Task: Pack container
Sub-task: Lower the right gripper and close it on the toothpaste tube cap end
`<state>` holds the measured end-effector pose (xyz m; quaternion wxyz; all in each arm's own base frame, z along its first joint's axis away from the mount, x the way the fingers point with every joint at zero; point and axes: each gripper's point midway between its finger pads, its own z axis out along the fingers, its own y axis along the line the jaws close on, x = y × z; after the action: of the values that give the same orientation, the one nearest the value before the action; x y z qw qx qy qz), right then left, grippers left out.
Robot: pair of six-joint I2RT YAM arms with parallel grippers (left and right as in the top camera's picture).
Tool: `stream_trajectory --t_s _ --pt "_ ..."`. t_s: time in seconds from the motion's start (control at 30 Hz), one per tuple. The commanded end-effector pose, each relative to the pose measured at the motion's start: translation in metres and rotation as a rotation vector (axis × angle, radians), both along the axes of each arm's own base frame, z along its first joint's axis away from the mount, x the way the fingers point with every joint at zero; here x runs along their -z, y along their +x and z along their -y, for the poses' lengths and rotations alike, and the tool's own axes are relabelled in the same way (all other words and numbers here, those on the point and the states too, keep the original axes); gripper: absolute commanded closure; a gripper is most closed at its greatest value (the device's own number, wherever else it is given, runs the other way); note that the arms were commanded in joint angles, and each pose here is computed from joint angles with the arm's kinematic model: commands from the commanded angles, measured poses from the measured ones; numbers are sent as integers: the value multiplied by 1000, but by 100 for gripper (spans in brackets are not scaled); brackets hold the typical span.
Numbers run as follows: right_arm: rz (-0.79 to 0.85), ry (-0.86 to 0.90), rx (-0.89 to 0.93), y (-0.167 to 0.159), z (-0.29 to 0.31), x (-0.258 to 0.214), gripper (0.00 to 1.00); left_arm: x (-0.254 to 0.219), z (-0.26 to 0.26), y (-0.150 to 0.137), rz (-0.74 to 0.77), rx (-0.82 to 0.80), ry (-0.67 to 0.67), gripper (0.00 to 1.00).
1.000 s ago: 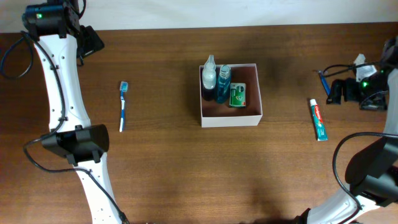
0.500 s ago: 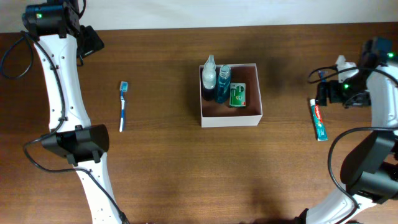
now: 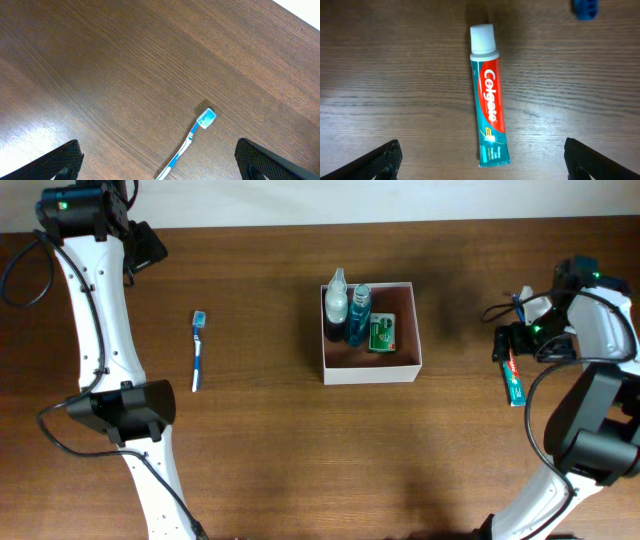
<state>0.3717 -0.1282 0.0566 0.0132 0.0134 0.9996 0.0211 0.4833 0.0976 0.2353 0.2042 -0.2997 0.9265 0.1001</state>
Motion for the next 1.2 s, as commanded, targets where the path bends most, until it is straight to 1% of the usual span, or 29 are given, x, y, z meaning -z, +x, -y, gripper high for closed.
stream_trajectory --t_s 0.0,0.2,0.37,0.47,0.87,1.17 --pt "-59 12 -11 -7 -1 18 1 -11 0 -3 27 -11 -4 1" --pt "-104 24 -12 -12 -2 33 1 -11 0 -3 27 -11 -4 1" --pt "-128 -19 -14 -14 6 38 1 -11 0 -3 27 -11 -4 1" --pt "-121 -53 -15 -12 12 38 1 -11 0 -3 28 -11 -4 1" --pt "-69 -91 -30 3 13 41 1 -11 0 -3 28 -11 -4 1" --pt "-46 -92 -29 8 13 43 1 -11 0 -3 27 -11 -5 1"
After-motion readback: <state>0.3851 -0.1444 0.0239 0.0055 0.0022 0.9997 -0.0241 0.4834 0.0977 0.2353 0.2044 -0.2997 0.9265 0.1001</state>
